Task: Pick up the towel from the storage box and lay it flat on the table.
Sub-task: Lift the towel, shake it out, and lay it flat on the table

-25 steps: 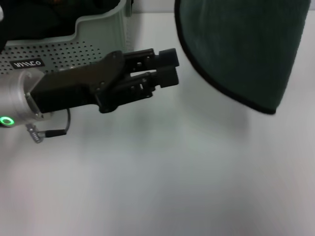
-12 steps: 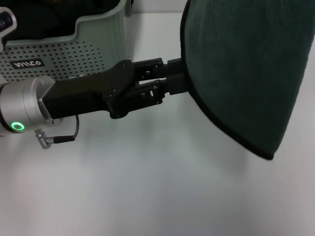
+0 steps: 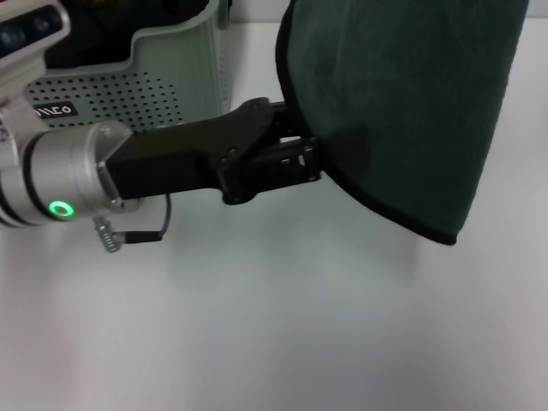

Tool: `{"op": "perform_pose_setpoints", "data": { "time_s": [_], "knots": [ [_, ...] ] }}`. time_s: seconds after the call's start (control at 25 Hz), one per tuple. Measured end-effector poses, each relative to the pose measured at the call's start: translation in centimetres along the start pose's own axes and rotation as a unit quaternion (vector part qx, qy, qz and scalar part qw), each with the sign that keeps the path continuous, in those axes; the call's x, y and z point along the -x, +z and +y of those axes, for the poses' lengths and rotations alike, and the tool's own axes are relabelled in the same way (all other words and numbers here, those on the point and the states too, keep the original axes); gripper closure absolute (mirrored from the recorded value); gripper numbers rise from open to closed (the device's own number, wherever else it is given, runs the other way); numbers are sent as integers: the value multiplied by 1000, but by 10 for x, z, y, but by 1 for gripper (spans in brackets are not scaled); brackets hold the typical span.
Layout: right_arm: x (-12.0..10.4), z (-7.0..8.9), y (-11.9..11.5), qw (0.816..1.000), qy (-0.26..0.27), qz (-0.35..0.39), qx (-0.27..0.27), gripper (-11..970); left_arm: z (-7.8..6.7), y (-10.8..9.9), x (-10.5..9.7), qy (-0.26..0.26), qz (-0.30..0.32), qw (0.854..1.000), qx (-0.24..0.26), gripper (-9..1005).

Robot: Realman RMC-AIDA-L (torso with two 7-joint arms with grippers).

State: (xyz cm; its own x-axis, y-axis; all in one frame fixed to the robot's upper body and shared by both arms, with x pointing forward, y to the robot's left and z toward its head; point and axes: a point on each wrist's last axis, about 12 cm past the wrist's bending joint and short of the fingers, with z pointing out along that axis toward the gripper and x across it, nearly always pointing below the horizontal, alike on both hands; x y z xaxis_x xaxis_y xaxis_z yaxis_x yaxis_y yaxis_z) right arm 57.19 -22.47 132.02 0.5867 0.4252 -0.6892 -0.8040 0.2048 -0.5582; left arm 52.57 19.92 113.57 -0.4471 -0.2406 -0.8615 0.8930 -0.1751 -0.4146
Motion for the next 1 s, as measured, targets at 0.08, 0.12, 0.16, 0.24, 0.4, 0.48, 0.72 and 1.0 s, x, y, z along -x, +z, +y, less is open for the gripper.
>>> {"op": "perform_pose_setpoints", "data": {
  "time_s": [0.08, 0.12, 0.16, 0.24, 0.4, 0.48, 0.72, 1.0],
  "knots": [
    [-4, 1, -1, 1000, 5, 5, -3, 950, 2, 5, 1, -3, -2, 1000, -7, 561],
    [-6, 1, -1, 1000, 7, 8, -4, 950, 2, 6, 1, -4, -3, 1000, -8, 561],
    [-8, 2, -1, 1000, 9, 11, -4, 950, 2, 6, 2, -2, -11, 1000, -8, 561],
    [-10, 3, -1, 1000, 12, 16, -4, 950, 2, 4, 4, 3, -29, 1000, -3, 562],
    [-12, 6, -4, 1000, 15, 21, -6, 950, -1, -5, 8, 17, -69, 997, 11, 562],
    [-13, 7, -6, 1000, 17, 21, -7, 950, -4, -11, 10, 27, -94, 995, 18, 562],
    [-14, 9, -8, 1000, 15, 18, -7, 949, -3, -21, 9, 41, -130, 989, 55, 563],
    [-7, 5, -3, 1000, 16, -6, 11, 949, 6, -21, -2, 21, -125, 987, 97, 564]
  ]
}}
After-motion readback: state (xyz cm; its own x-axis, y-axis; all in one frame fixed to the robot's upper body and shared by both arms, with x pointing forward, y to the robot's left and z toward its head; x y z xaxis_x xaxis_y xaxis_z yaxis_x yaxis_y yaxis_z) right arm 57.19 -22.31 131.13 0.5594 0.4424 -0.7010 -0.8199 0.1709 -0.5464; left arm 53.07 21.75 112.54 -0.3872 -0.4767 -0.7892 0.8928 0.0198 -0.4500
